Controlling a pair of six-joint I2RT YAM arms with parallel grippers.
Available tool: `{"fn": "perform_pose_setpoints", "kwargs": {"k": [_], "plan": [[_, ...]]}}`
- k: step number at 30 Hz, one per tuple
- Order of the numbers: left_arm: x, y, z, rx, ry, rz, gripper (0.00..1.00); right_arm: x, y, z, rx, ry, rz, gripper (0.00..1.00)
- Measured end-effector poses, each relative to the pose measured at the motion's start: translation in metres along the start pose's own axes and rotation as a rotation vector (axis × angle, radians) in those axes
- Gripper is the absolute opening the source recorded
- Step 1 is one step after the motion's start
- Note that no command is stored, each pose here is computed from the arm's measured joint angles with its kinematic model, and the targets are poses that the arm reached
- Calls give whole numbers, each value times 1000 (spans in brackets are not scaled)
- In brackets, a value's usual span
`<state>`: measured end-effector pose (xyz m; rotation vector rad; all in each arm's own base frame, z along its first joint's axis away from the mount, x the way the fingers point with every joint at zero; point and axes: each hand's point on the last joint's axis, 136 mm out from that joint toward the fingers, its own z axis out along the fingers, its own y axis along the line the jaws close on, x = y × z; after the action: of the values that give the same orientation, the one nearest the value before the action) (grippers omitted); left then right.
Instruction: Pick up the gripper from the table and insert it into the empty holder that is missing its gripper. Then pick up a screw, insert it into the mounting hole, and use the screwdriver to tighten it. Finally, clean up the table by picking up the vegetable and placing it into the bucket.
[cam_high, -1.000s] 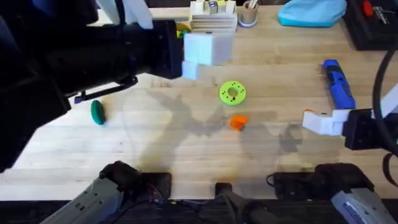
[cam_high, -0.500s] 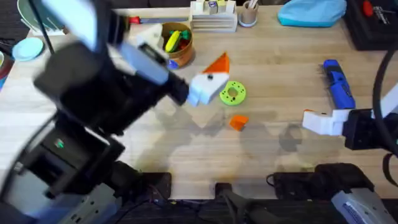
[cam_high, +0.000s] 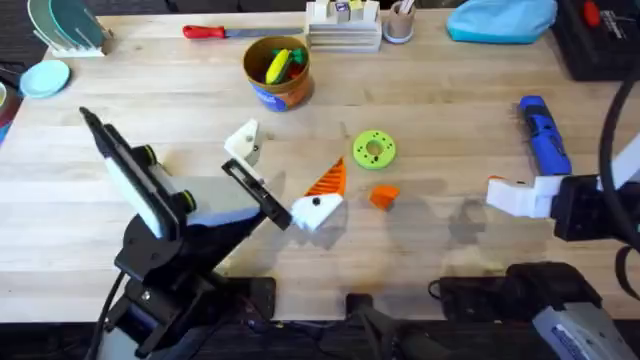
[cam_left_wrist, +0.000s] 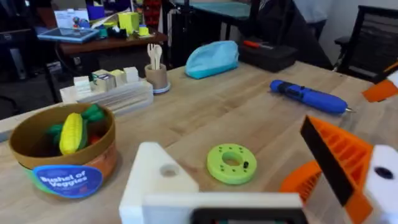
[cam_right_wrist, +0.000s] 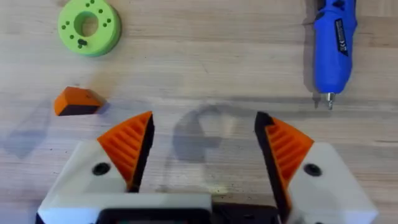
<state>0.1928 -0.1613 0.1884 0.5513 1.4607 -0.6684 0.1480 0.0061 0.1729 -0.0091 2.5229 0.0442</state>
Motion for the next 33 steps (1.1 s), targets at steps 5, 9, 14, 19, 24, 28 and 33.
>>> {"fn": "perform_pose_setpoints", "kwargs": {"k": [5, 9, 14, 19, 24, 28, 33], "plan": [[14, -7, -7, 30, 53, -30, 993, 0, 0, 0, 0, 0, 0, 947], [28, -7, -8, 31, 111, -53, 993, 0, 0, 0, 0, 0, 0, 947], [28, -7, -8, 31, 111, -54, 993, 0, 0, 0, 0, 0, 0, 947], [28, -7, -8, 31, 111, -57, 993, 0, 0, 0, 0, 0, 0, 947], [28, -7, -8, 31, 111, -57, 993, 0, 0, 0, 0, 0, 0, 947], [28, -7, -8, 31, 111, -57, 993, 0, -1, 0, 7, 0, 0, 947], [28, -7, -8, 31, 111, -57, 993, 0, -5, 0, 31, -1, 0, 947]]}}
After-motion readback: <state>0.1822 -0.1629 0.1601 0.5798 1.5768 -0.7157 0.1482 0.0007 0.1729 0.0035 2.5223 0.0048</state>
